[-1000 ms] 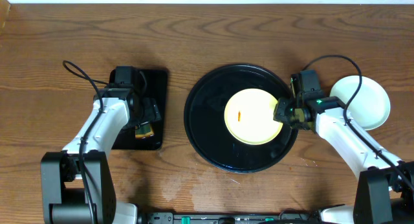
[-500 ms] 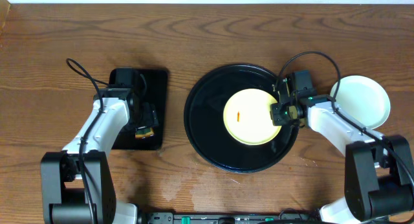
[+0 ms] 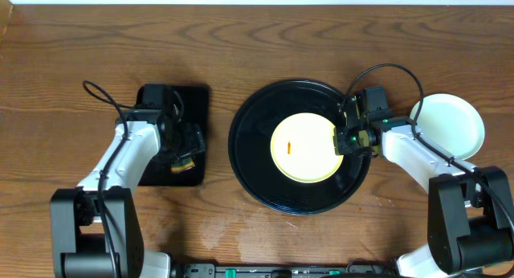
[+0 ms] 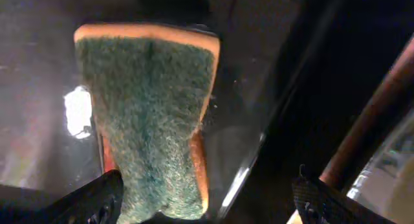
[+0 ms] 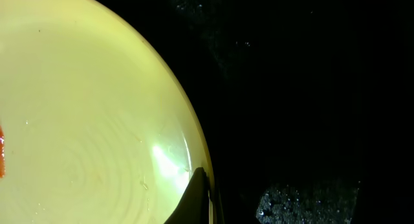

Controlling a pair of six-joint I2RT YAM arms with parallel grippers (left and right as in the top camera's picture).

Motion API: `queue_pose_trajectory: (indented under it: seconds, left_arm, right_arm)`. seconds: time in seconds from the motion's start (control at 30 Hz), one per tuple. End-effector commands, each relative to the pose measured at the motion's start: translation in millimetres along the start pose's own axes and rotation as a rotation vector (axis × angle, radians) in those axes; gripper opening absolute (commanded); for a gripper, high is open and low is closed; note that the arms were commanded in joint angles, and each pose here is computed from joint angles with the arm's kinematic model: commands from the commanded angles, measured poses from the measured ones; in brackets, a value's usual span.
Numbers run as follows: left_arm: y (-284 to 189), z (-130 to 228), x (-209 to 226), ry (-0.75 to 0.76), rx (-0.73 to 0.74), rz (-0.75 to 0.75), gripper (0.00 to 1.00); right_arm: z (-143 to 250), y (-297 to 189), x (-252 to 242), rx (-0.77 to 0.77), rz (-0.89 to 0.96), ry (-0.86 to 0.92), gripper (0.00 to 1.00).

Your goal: Clean dirty plates on tray and stack at the side

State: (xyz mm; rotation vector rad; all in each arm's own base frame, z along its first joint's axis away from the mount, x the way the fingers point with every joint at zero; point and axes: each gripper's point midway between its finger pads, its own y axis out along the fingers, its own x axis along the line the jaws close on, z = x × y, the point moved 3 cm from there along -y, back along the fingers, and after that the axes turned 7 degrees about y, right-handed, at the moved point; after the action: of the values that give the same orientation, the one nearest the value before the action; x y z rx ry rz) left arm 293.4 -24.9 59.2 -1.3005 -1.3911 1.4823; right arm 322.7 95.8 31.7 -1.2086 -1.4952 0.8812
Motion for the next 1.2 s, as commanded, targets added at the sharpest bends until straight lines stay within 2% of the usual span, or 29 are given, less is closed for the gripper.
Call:
queue_pose_trajectory:
  seconds: [0.0,0.1,0.17,0.23,0.4,0.63,0.83,0.87,0.9,0.97,1.07,1.17]
  left_arm:
    - [-1.6,-7.2,3.2,-0.03,-0.037,-0.022,0.84]
    - [-3.5,-21.5,23.1,-0.031,-0.119,-0.168,0.84]
    - [-3.6,-23.8,28.0,-0.038,-0.132,-0.202,0.83]
    - [-1.0,-23.6,28.8,-0.038,-0.125,-0.206,0.77]
    - [15.7,-27.9,30.6,-0.034,-0.115,-0.209,0.5]
    - [47.7,-26.9,36.4,-0.029,-0.058,-0.226,0.08]
    - [28.2,-34.8,30.3,-0.003,-0.075,-0.218,0.08]
    - [21.2,-37.3,28.5,0.011,-0.084,-0.216,0.17]
    - [15.0,-39.4,26.8,0.02,-0.093,-0.213,0.32]
    - [2.5,-41.8,24.0,0.023,-0.112,-0.209,0.54]
    - [-12.2,-40.6,21.7,0.023,-0.135,-0.202,0.63]
    - [-13.9,-32.0,22.9,0.015,-0.102,-0.209,0.63]
  right_arm:
    - [12.6,7.6,-3.3,0.052,0.014,0.021,0.01]
    - [12.5,7.6,-3.2,0.051,0.014,0.021,0.01]
    - [12.3,7.5,-3.2,0.05,0.014,0.021,0.01]
    - [12.5,7.6,-3.2,0.051,0.014,0.022,0.01]
    - [11.8,7.6,-3.0,0.048,0.013,0.039,0.01]
    - [11.8,7.6,-2.9,0.048,0.013,0.04,0.01]
    - [11.9,7.6,-3.0,0.049,0.013,0.04,0.01]
    - [11.9,7.6,-3.0,0.049,0.013,0.04,0.01]
    - [11.9,7.6,-3.0,0.048,0.013,0.04,0.01]
    - [11.9,7.6,-3.0,0.048,0.013,0.04,0.01]
    - [11.7,7.7,-3.0,0.047,0.013,0.04,0.01]
    - [11.6,7.7,-3.0,0.047,0.013,0.04,0.01]
